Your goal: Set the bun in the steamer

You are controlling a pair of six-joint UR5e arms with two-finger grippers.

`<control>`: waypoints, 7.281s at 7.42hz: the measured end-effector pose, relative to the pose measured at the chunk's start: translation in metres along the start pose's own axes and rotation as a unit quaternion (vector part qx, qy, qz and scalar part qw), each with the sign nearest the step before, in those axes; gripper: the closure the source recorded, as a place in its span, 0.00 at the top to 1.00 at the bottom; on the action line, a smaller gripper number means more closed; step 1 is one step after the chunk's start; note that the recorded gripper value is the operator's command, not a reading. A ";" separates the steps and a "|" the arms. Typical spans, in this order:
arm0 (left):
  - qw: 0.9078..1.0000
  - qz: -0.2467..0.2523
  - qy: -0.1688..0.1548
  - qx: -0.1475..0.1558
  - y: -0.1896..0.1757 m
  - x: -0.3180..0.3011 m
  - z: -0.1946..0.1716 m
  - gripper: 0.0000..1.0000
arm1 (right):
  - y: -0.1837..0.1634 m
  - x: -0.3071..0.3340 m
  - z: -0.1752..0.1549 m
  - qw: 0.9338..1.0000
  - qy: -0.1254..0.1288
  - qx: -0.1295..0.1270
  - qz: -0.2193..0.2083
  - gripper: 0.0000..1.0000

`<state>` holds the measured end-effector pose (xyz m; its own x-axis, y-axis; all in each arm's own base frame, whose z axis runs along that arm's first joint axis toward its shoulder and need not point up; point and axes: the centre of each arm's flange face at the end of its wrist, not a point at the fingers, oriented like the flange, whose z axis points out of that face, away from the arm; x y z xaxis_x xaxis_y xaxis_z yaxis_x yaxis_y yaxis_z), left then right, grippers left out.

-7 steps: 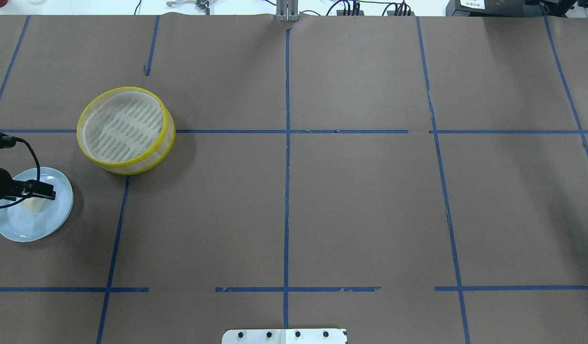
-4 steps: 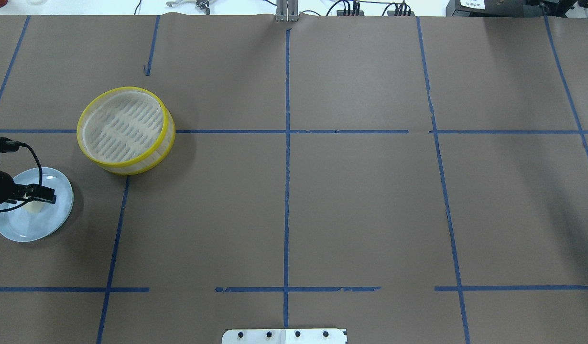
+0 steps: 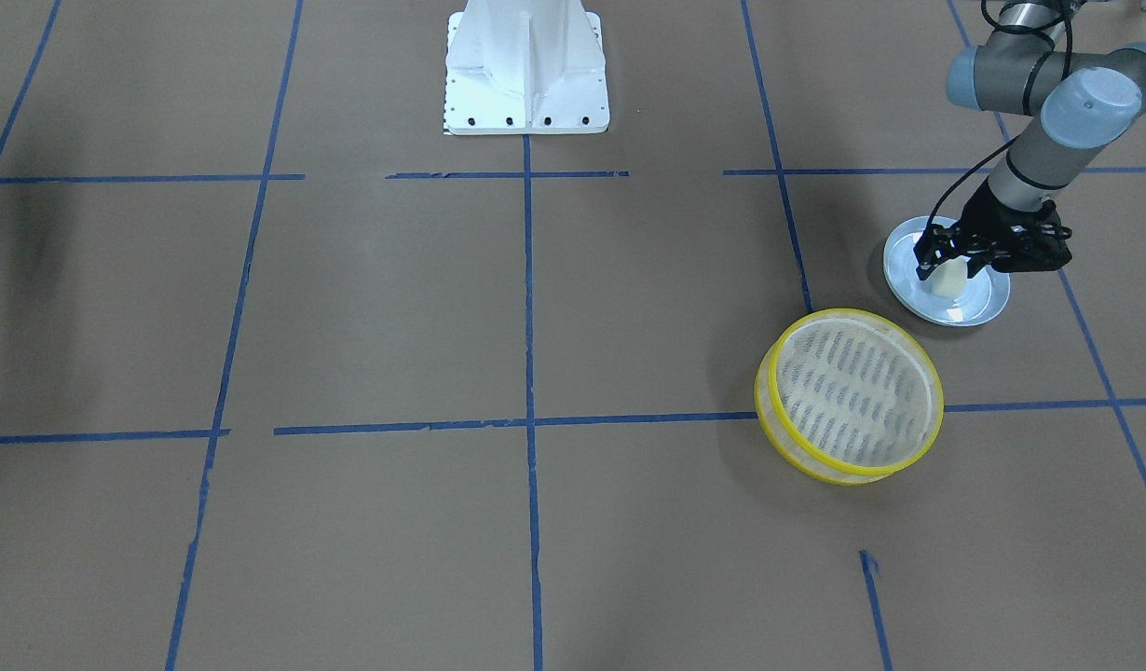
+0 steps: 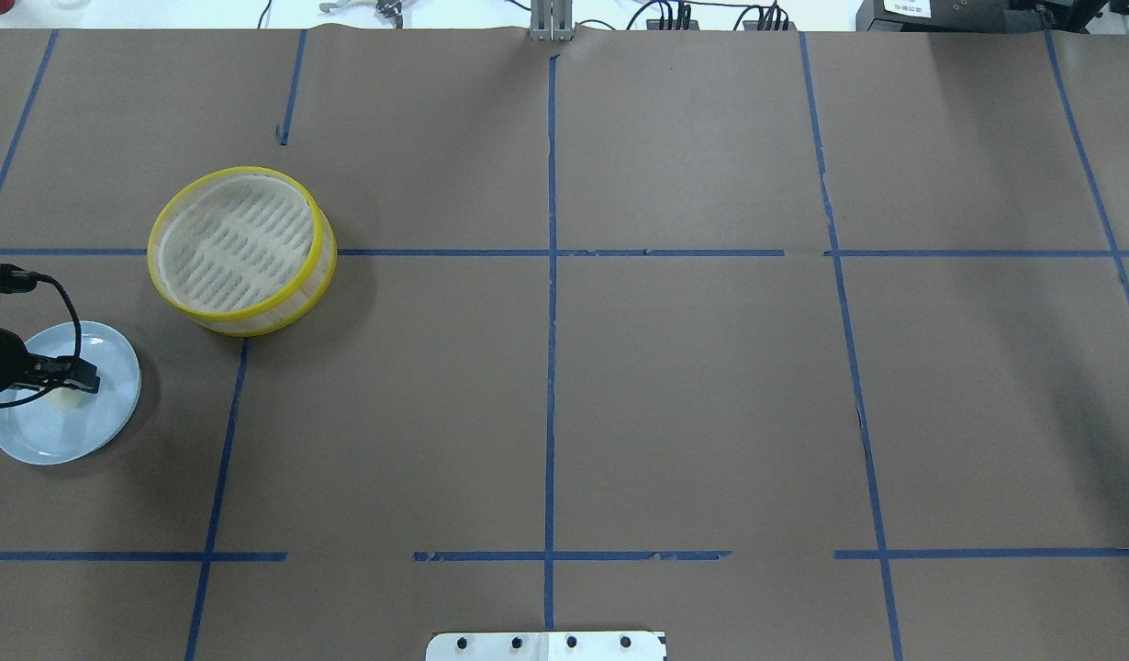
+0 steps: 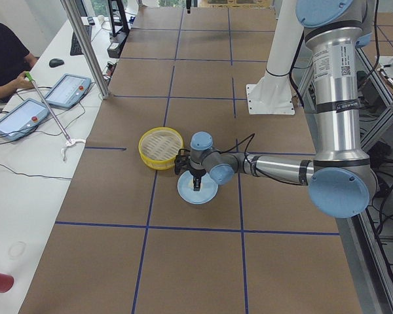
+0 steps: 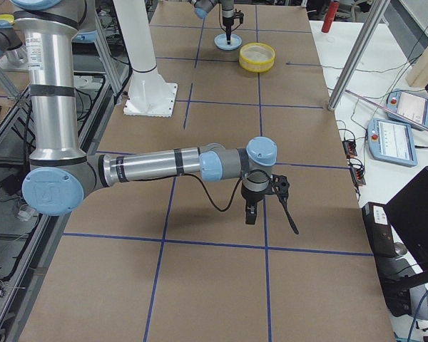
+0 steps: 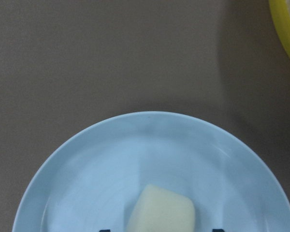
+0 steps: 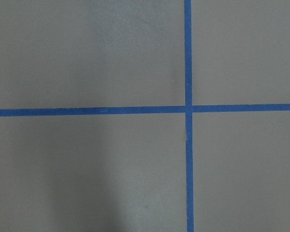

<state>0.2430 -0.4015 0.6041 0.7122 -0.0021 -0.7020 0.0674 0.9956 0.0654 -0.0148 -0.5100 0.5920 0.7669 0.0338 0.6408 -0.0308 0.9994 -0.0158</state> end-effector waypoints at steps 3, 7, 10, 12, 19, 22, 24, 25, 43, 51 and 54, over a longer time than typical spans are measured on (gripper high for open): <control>1.000 0.019 0.000 -0.001 0.000 -0.001 0.001 0.24 | 0.000 0.000 0.000 1.000 0.000 0.000 0.000 1.00; 1.000 0.021 0.003 0.002 0.000 -0.001 -0.004 0.20 | 0.000 0.000 0.000 1.000 0.000 0.000 0.000 1.00; 0.999 0.025 0.026 0.011 0.008 0.007 -0.042 0.24 | 0.000 0.000 0.000 1.000 0.000 0.000 0.000 1.00; 0.999 0.018 0.045 0.020 0.004 0.004 -0.073 0.24 | 0.000 0.000 0.000 1.000 0.000 0.000 0.000 1.00; 1.000 -0.005 -0.025 0.017 -0.139 0.110 -0.191 0.26 | 0.000 0.000 0.000 1.000 0.000 0.000 0.000 1.00; 1.000 0.005 -0.028 -0.011 -0.188 0.185 -0.164 0.29 | 0.000 0.000 0.000 1.000 0.000 0.000 0.000 1.00; 1.000 0.014 -0.017 -0.020 -0.195 0.205 -0.103 0.29 | 0.000 0.000 0.000 1.000 0.000 0.000 0.000 1.00; 1.000 0.017 -0.013 -0.022 -0.193 0.207 -0.078 0.34 | 0.000 0.000 0.000 1.000 0.000 0.000 0.000 1.00; 0.992 0.085 -0.001 0.094 -0.145 -0.095 -0.248 1.00 | 0.000 0.000 0.000 1.000 0.000 0.000 0.000 1.00; 1.000 0.019 -0.001 -0.024 -0.073 -0.259 -0.170 1.00 | 0.000 0.000 0.000 1.000 0.000 0.000 0.000 1.00; 1.000 0.007 -0.001 -0.023 -0.073 -0.266 -0.178 1.00 | 0.000 0.000 0.000 1.000 0.000 0.000 0.000 1.00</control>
<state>-0.0756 -0.4571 0.6594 0.7144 0.0114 -0.6997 0.0249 0.9988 0.0417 -0.0148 -0.5100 0.5920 0.7670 0.0338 0.6408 -0.0308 0.9994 -0.0158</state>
